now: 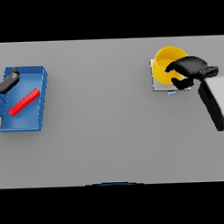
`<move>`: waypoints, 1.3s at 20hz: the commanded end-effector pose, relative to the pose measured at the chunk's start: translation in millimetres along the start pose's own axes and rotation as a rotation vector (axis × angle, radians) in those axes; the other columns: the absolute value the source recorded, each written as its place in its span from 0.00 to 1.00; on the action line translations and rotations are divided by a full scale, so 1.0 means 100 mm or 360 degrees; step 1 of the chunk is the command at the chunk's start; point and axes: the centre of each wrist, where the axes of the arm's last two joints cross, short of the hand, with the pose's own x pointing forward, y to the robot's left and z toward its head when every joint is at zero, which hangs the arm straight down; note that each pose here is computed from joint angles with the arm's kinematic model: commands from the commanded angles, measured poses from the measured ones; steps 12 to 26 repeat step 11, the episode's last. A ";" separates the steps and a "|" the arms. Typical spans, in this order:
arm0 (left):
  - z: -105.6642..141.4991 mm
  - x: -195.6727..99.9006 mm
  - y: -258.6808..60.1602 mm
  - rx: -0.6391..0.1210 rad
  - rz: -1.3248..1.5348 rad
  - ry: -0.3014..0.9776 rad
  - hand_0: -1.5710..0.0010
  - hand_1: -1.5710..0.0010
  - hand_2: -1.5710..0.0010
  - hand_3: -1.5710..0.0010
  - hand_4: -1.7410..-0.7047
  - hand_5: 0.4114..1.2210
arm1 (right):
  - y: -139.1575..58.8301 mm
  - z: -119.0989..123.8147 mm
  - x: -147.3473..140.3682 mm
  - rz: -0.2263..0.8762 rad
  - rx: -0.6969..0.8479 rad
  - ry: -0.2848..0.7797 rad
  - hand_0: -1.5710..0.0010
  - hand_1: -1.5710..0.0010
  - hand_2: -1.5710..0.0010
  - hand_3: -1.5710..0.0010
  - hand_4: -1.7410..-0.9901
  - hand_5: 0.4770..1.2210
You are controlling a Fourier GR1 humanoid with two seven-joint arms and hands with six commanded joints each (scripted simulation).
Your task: Pick up the red beaker and tilt it to pour out 1 green nut into yellow bowl. Pick up the yellow bowl and place it on the metallic measuring scale.
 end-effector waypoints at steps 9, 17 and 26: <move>-0.01 0.01 0.01 0.0007 -0.0003 -0.0003 1.00 1.00 1.00 1.00 0.98 0.31 | 0.01 -0.02 -0.01 -0.0053 0.0004 0.0043 0.98 0.98 0.97 0.88 0.32 0.38; -0.02 0.02 0.01 0.0009 0.0002 -0.0003 1.00 1.00 1.00 1.00 0.98 0.31 | 0.03 -0.02 -0.04 -0.0067 0.0027 0.0053 0.99 0.99 0.98 0.91 0.35 0.35; -0.02 0.02 0.01 0.0009 0.0002 -0.0003 1.00 1.00 1.00 1.00 0.98 0.31 | 0.03 -0.02 -0.04 -0.0067 0.0027 0.0053 0.99 0.99 0.98 0.91 0.35 0.35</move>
